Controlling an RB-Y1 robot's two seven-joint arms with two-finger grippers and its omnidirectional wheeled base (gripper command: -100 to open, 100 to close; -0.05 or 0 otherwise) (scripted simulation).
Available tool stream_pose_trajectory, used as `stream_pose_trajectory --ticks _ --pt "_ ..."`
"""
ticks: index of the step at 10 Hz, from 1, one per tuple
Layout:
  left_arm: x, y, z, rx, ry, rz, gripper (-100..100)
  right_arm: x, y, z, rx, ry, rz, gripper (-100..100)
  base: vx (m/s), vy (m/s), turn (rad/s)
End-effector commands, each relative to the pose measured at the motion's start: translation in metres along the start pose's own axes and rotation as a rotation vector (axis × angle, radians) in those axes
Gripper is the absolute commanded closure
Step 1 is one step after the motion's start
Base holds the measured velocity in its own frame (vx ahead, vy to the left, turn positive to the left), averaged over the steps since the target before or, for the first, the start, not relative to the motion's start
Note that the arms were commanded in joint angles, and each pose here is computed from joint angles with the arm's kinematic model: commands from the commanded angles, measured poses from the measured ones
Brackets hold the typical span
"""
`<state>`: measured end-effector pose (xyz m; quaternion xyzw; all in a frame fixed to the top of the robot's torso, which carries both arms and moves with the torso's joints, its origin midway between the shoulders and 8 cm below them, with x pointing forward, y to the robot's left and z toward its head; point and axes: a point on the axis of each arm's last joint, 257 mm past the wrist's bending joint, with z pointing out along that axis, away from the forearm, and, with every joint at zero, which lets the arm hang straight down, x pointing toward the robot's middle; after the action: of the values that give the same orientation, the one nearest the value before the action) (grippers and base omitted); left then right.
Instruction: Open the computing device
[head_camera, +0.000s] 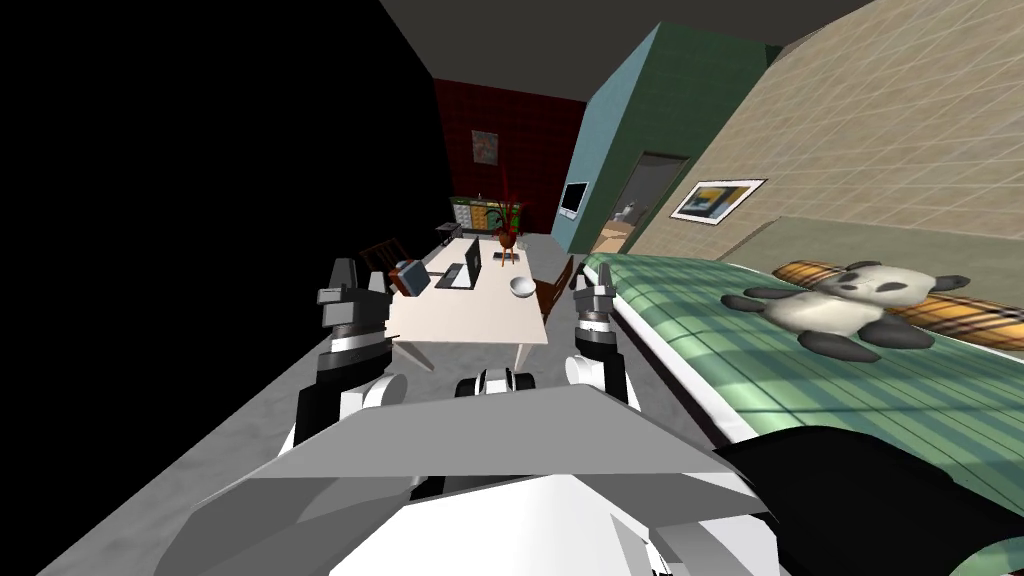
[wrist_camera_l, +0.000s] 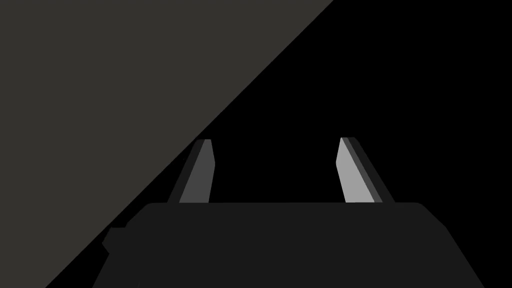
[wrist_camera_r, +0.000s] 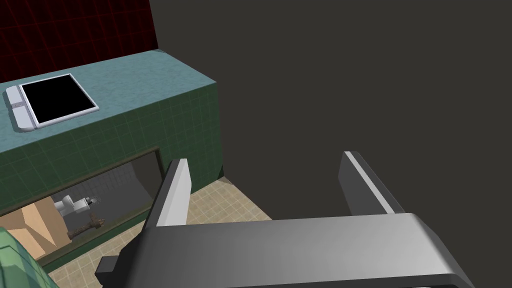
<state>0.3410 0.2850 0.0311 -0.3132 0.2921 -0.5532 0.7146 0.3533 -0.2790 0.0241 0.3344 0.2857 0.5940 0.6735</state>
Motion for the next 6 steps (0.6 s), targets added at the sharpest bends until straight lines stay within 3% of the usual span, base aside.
stream_pose_trajectory --ticks 1,4,6 --pt "-0.003 0.022 -0.004 -0.048 0.05 0.057 -100 0.0 0.0 0.0 0.0 0.0 0.0 0 -0.041 -0.022 -0.169" --pt "-0.021 0.058 -0.01 -0.128 0.077 0.137 -100 0.0 0.0 0.0 0.001 0.0 0.0 0 -0.065 -0.031 -0.223" --pt "-0.043 0.086 -0.016 -0.197 0.08 0.202 -100 0.0 0.0 0.0 0.001 0.0 0.0 0 -0.082 -0.043 -0.244"
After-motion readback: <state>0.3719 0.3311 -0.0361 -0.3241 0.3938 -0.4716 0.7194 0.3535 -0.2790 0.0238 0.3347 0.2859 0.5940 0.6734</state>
